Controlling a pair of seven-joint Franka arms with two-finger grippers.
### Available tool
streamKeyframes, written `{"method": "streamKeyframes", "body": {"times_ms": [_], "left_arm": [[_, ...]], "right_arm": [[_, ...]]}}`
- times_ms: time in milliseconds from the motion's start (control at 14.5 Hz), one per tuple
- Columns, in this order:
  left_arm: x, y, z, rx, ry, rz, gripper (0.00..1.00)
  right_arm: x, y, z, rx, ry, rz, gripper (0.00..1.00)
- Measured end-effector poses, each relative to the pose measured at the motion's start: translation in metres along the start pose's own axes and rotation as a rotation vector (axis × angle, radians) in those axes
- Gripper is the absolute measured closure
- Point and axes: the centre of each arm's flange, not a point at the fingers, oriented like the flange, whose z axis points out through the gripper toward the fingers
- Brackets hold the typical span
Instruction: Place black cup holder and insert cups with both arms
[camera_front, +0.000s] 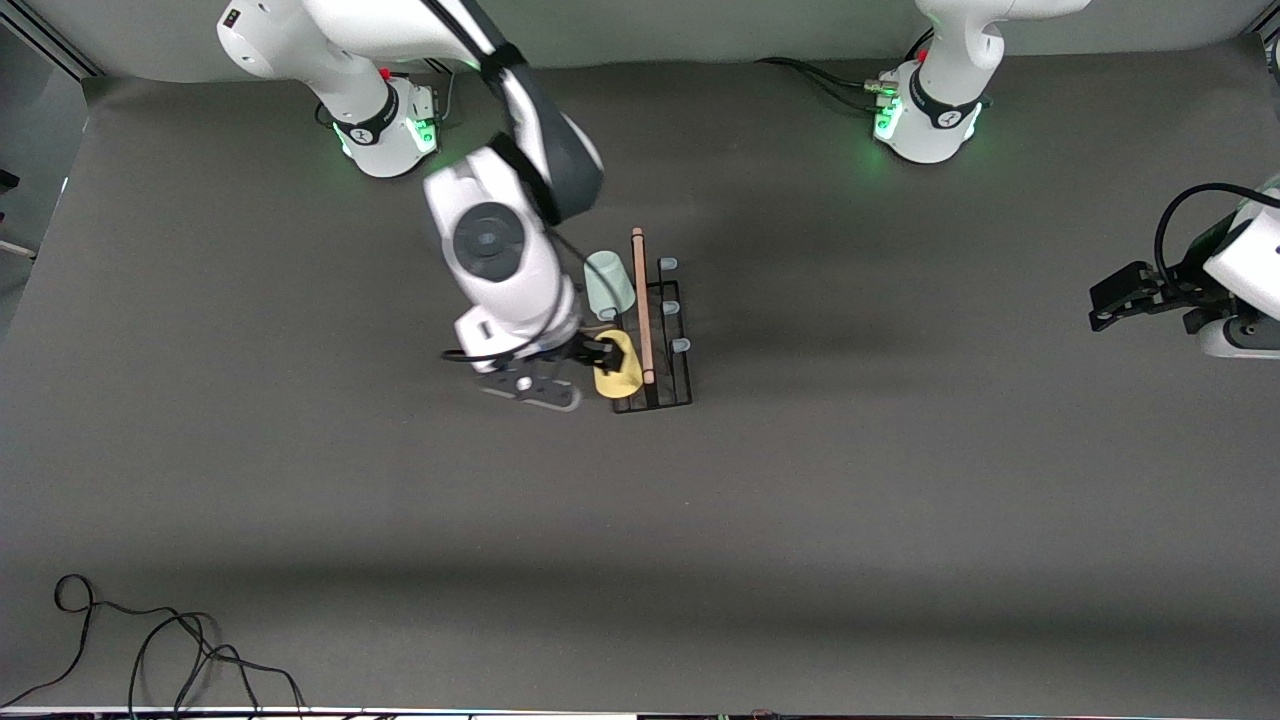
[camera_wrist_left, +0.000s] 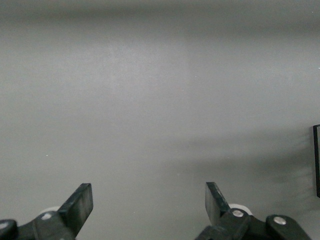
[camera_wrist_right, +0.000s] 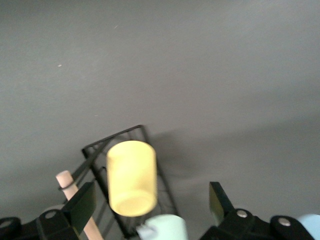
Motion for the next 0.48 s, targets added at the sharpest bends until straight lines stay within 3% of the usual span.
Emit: {"method": "streamKeyframes", "body": {"times_ms": [208,484], "left_arm": [[0.000,0.000,0.000,0.000,0.000,0.000,0.00],[0.000,0.000,0.000,0.000,0.000,-0.001,0.00]], "right_arm": [[0.031,0.070,-0.088,-0.038,-0.041,-0.075,0.00],[0.055,0.180,-0.159,-0.026,-0.094,-0.175,0.00]]}}
